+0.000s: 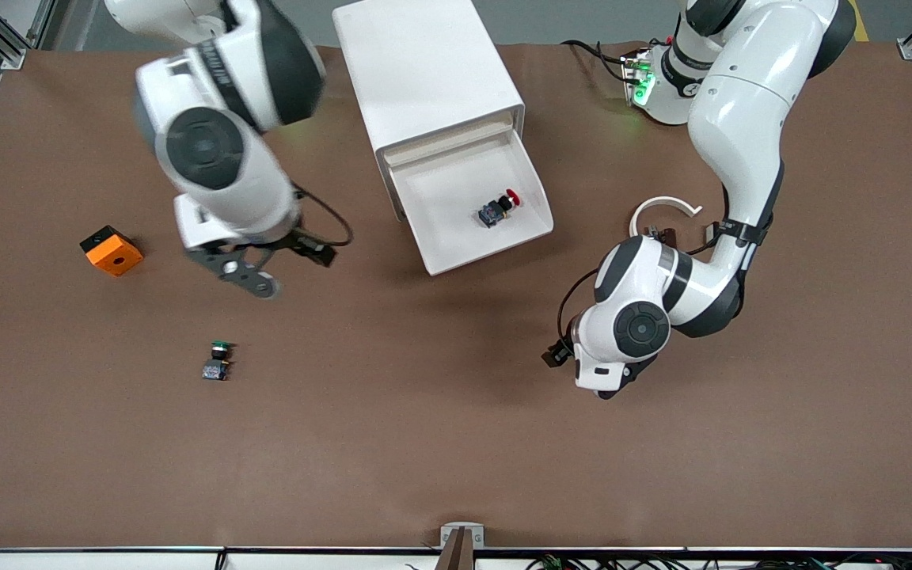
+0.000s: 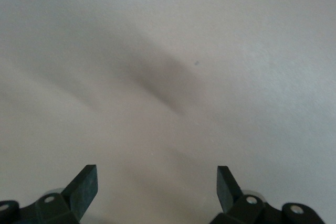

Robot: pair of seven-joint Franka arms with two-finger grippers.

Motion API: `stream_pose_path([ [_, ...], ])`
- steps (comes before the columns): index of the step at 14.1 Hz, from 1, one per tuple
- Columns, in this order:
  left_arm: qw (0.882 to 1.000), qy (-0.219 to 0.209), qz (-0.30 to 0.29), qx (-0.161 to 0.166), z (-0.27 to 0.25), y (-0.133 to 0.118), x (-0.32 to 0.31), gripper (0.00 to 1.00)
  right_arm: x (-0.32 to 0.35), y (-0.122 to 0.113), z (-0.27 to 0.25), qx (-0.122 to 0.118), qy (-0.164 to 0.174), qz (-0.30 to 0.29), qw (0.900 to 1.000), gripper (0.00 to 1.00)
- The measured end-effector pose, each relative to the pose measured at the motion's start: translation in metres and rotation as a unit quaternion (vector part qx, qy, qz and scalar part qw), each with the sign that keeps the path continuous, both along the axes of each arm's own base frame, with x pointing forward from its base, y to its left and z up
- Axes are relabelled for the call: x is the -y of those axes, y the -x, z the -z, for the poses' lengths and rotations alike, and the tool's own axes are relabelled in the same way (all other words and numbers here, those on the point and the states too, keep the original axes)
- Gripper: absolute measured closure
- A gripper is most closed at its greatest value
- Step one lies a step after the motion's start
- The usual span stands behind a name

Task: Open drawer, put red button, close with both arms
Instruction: 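Push the drawer front with the left gripper while the right gripper withdraws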

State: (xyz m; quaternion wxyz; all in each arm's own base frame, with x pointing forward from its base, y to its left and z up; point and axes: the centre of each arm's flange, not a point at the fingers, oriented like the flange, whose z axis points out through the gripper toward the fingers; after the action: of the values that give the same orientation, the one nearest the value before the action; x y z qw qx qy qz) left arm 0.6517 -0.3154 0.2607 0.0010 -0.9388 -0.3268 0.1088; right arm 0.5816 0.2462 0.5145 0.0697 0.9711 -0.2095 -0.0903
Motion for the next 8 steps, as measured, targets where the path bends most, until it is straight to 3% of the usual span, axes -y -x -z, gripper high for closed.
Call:
stream_pose_path([
  [3,0.999,-0.003,0.033,0.013,-0.014,0.013,0.024,0.0,0.1,-0.02,-0.016,-0.024,-0.028,-0.057,0.998,0.0],
  [8,0.996,-0.006,0.079,0.029,-0.025,0.048,0.056,0.0,0.21,-0.024,-0.027,-0.065,-0.07,-0.132,0.987,0.0],
])
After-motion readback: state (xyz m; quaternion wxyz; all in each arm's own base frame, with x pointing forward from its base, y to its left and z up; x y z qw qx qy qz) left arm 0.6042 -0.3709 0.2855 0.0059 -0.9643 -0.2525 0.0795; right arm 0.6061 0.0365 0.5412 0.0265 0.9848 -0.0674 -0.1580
